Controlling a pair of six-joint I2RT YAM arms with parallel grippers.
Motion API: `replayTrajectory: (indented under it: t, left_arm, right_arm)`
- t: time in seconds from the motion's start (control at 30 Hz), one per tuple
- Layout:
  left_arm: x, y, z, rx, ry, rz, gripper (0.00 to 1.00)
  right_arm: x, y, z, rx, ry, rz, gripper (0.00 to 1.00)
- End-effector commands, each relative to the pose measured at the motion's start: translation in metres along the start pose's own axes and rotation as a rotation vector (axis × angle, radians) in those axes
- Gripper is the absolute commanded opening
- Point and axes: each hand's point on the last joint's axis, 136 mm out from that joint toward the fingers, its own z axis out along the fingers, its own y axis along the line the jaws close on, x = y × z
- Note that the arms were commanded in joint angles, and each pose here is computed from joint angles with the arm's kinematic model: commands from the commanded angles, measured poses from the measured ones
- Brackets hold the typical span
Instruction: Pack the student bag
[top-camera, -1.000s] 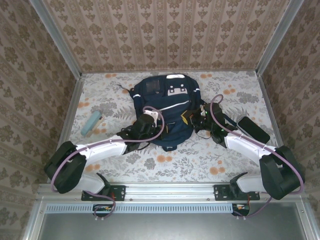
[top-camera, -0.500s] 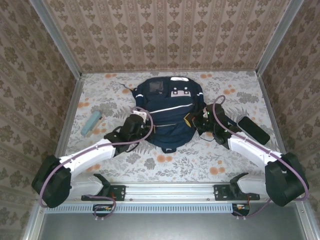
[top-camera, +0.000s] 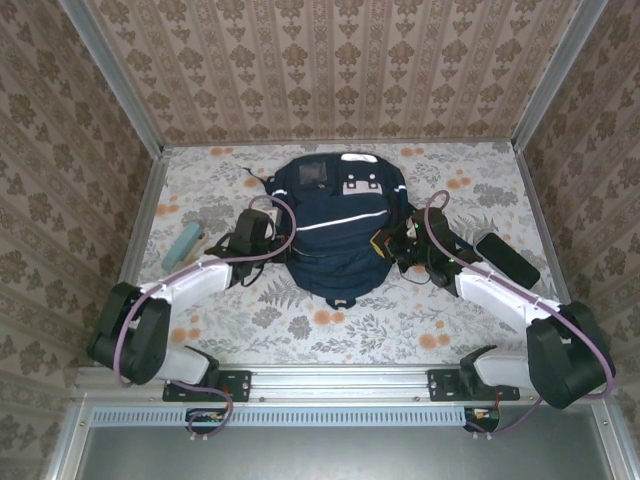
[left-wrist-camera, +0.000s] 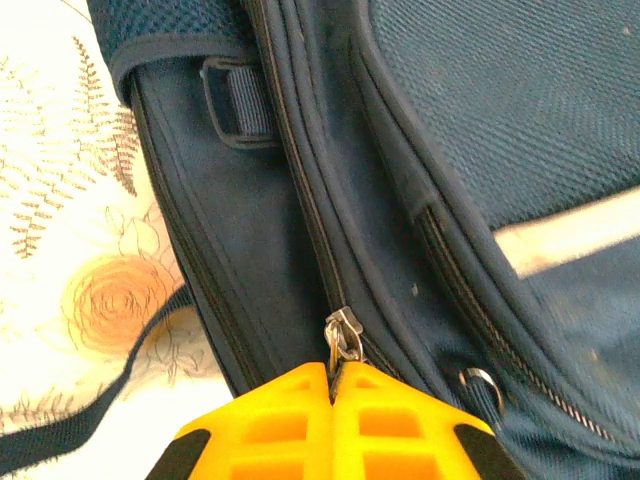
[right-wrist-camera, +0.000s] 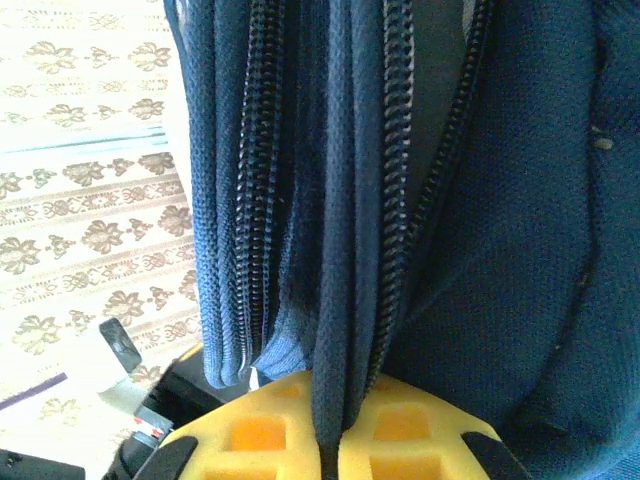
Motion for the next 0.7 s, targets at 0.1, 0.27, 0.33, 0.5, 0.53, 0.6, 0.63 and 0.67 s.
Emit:
replayTrajectory:
  t: [0.1, 0.27, 0.33, 0.5, 0.53, 0.6, 0.63, 0.67]
  left_arm:
    - [-0.034, 0.034, -0.012, -0.112, -0.092, -0.027, 0.0]
    - [-0.028, 0.051, -0.026, -0.18, -0.093, -0.052, 0.0]
    - [-0.026, 0.059, -0.033, -0.209, -0.094, -0.068, 0.0]
    - [-0.026, 0.079, -0.046, -0.268, -0.101, -0.108, 0.0]
    - [-0.026, 0.082, -0.048, -0.279, -0.098, -0.115, 0.0]
    - [-0.027, 0.087, -0.055, -0.309, -0.087, -0.127, 0.2]
    - [-0.026, 0.089, -0.057, -0.321, -0.077, -0.133, 0.31]
    - [-0.026, 0.091, -0.061, -0.328, -0.065, -0.141, 0.48]
  right_arm:
    - [-0.012, 0.005, -0.001, 0.046, -0.012, -0.144, 0.09]
    - [-0.003, 0.007, 0.01, 0.074, 0.077, -0.244, 0.1]
    - [0.001, 0.007, 0.021, 0.084, 0.114, -0.265, 0.11]
    - [0.007, 0.019, 0.045, 0.076, 0.19, -0.32, 0.17]
    - [0.008, 0.021, 0.047, 0.072, 0.201, -0.332, 0.21]
    - [0.007, 0.027, 0.044, 0.071, 0.206, -0.365, 0.42]
    - [0.006, 0.028, 0.041, 0.075, 0.197, -0.382, 0.52]
    - [0.004, 0.03, 0.035, 0.087, 0.178, -0.407, 0.62]
